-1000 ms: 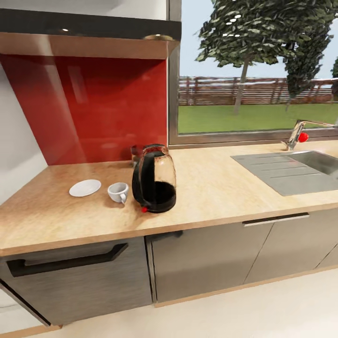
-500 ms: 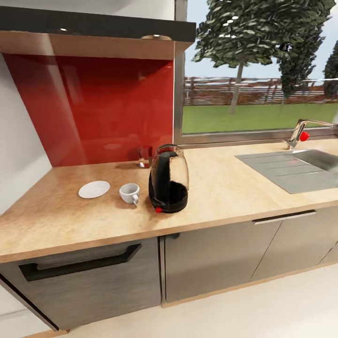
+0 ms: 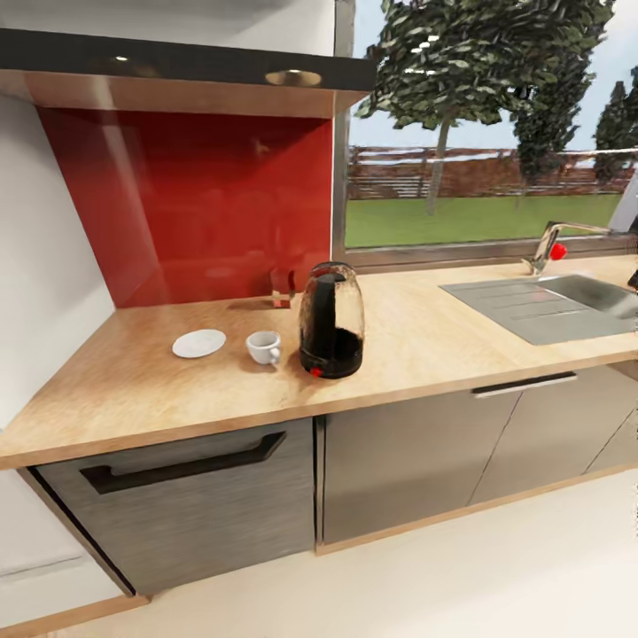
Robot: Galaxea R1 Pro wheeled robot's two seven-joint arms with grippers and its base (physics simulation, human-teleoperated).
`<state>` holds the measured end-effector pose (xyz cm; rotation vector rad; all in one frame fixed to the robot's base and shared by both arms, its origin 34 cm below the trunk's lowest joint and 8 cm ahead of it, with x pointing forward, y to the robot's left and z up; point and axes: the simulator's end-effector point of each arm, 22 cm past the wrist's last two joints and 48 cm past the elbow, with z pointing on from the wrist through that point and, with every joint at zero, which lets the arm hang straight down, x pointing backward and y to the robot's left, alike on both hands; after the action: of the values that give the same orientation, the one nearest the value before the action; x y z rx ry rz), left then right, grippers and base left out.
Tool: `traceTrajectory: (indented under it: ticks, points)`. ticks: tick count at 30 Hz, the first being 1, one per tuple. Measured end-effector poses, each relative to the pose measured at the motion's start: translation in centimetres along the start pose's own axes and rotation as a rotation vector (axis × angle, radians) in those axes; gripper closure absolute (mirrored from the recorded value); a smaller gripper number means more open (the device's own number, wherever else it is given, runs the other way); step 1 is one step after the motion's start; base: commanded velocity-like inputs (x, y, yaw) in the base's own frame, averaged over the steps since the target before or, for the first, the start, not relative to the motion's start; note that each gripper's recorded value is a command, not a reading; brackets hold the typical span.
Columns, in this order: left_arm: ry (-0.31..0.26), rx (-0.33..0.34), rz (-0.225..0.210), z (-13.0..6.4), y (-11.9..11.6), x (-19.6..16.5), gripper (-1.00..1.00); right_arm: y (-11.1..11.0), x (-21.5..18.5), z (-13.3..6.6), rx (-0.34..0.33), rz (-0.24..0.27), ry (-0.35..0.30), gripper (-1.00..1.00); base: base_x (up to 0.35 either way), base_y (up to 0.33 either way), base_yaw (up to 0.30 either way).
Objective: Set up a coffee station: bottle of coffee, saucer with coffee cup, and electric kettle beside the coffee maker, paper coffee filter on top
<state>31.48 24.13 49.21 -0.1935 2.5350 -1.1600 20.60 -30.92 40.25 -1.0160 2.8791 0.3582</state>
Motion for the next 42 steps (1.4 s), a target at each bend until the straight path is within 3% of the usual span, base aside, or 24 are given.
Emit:
traceTrajectory:
  ticks: [18, 25, 26, 27, 30, 32, 36, 39, 42]
  points:
    - [-0.004, -0.004, 0.007, 0.1, 0.0, -0.2, -1.00, 0.3, -0.2, 0.1, -0.003, 0.002, 0.000, -1.00, -0.021, 0.010, -0.095]
    - [-0.009, -0.123, 0.027, 0.2, 2.5, -0.7, -1.00, 0.2, -0.3, 0.1, -0.001, 0.001, -0.002, -1.00, 0.000, 0.000, -0.012]
    - [-0.035, -0.111, 0.094, 1.4, 1.7, -3.2, -1.00, 0.1, -0.3, 0.1, 0.002, 0.000, -0.002, -1.00, 0.000, 0.000, 0.000]
    - [-0.120, -0.023, 0.208, 3.4, -2.0, -8.7, -1.00, 0.1, -0.3, 0.1, 0.002, 0.000, -0.003, -1.00, 0.000, 0.000, 0.000]
    - [-0.191, 0.092, 0.365, 5.0, -7.9, -14.4, -1.00, 0.1, -0.3, 0.1, 0.002, 0.000, -0.003, -1.00, 0.000, 0.000, 0.000]
    - [-0.179, 0.162, 0.462, 5.8, -12.2, -16.6, -1.00, 0.1, -0.3, 0.1, 0.002, 0.000, -0.003, -1.00, 0.000, 0.000, 0.000]
    - [-0.134, 0.244, 0.572, 6.7, -18.8, -18.7, -1.00, 0.1, -0.3, 0.1, 0.002, 0.000, -0.003, -1.00, 0.000, 0.000, 0.000]
    - [-0.136, 0.269, 0.636, 6.4, -23.0, -20.5, -1.00, 0.1, -0.3, 0.1, 0.002, 0.000, -0.003, -1.00, 0.000, 0.000, 0.000]
    - [-0.191, 0.272, 0.710, 5.4, -31.6, -23.9, -1.00, 0.1, -0.3, 0.1, 0.003, 0.000, -0.003, -1.00, 0.000, 0.000, 0.000]
